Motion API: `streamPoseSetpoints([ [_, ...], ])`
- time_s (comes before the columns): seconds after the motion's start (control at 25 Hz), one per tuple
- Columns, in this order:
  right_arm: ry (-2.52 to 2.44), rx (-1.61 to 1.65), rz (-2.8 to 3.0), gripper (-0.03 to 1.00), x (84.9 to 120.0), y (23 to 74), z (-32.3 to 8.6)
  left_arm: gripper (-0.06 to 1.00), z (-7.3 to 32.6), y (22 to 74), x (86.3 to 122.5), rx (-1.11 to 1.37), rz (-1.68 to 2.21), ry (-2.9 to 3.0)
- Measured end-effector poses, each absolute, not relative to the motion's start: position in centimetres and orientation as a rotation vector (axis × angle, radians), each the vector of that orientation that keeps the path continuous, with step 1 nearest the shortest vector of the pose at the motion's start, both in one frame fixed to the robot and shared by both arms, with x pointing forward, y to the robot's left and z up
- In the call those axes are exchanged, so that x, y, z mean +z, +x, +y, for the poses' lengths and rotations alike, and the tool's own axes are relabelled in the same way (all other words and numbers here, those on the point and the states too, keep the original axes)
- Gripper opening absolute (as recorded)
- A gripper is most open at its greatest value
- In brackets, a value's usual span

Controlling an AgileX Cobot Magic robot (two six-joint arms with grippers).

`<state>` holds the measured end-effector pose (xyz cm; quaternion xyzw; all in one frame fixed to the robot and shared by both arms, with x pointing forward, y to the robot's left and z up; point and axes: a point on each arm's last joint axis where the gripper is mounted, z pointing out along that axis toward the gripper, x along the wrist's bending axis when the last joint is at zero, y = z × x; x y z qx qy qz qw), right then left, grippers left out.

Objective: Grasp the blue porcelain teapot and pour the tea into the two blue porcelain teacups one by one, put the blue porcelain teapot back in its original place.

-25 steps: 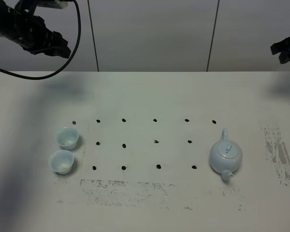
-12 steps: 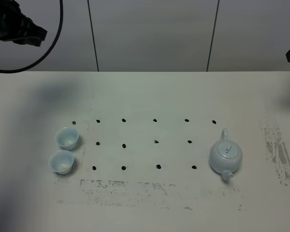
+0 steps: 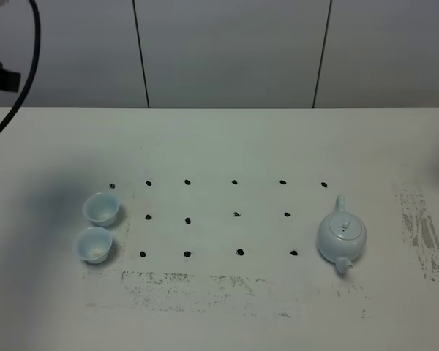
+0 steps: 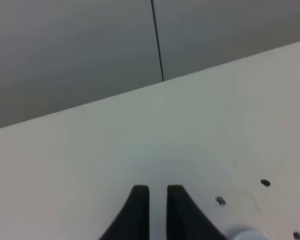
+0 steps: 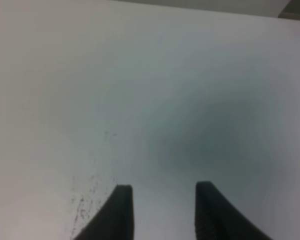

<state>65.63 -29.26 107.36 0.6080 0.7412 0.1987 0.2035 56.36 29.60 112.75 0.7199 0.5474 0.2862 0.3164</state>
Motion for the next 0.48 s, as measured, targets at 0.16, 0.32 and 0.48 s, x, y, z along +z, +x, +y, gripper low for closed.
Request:
streamPoseSetpoints([
  [0.16, 1.685, 0.571, 2.048, 0.28, 107.0, 64.5, -29.3, 0.11, 29.8, 51.1, 113.0, 0.803, 1.467, 1.875],
  [0.32, 1.680, 0.576, 2.040, 0.28, 106.8, 64.2, -29.3, 0.11, 29.9, 46.5, 113.2, 0.839, 1.477, 1.874],
  [0.48, 1.688, 0.585, 2.039, 0.28, 106.7, 64.2, -29.2, 0.11, 29.9, 42.2, 113.3, 0.852, 1.482, 1.882],
])
